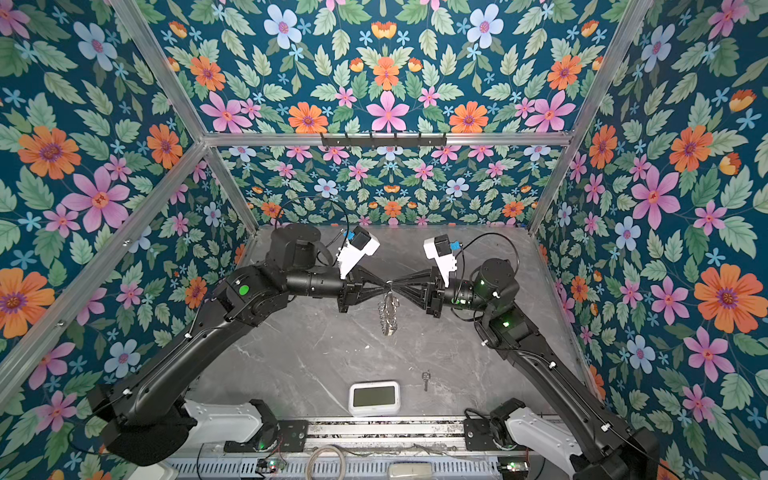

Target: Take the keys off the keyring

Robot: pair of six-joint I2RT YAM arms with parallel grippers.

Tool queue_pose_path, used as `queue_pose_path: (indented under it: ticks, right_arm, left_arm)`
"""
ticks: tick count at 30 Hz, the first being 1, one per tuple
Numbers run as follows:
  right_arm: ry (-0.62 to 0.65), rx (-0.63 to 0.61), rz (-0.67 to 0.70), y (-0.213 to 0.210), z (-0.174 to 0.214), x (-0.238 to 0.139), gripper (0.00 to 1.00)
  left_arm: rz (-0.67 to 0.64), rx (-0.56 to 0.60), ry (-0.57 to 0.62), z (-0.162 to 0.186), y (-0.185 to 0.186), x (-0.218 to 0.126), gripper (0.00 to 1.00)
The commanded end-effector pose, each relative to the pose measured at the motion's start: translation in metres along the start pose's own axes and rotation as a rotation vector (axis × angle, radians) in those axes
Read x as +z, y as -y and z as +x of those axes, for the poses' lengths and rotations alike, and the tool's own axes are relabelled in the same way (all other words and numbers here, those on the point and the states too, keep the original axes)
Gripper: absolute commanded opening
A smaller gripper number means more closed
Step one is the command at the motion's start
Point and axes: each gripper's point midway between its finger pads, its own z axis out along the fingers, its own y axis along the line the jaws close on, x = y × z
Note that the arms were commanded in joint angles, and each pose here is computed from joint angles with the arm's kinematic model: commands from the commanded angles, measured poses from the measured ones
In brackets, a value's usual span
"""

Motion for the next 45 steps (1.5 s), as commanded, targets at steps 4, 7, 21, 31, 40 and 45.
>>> queue_pose_path:
  ticks: [4, 7, 21, 31, 40, 45]
  right_arm:
    - [-0.033, 0.000, 0.064, 0.004, 0.008, -0.008, 0.40]
    - [-0.040, -0.009, 0.066, 0.003, 0.007, -0.012, 0.40]
    - [-0.142, 0.030, -0.086, -0.011, 0.018, 0.001, 0.31]
    - [-0.142, 0.022, -0.082, -0.011, 0.019, 0.004, 0.13]
    - [-0.072, -0.016, -0.057, -0.009, 0.011, 0.001, 0.00]
    - [-0.062, -0.032, -0.085, -0.014, 0.008, -0.005, 0.00]
  left_arm:
    - [-0.006, 0.006, -0.095, 0.013, -0.002, 0.002, 0.00]
    - [0.010, 0.005, -0.132, 0.018, 0.000, 0.001, 0.00]
    - [0.041, 0.011, -0.158, 0.020, 0.006, 0.003, 0.00]
    - [0.037, 0.011, -0.150, 0.018, 0.006, 0.004, 0.00]
    - [-0.014, 0.002, -0.097, 0.008, -0.002, 0.004, 0.21]
    - [-0.128, 0.013, -0.004, 0.005, -0.015, -0.009, 0.48]
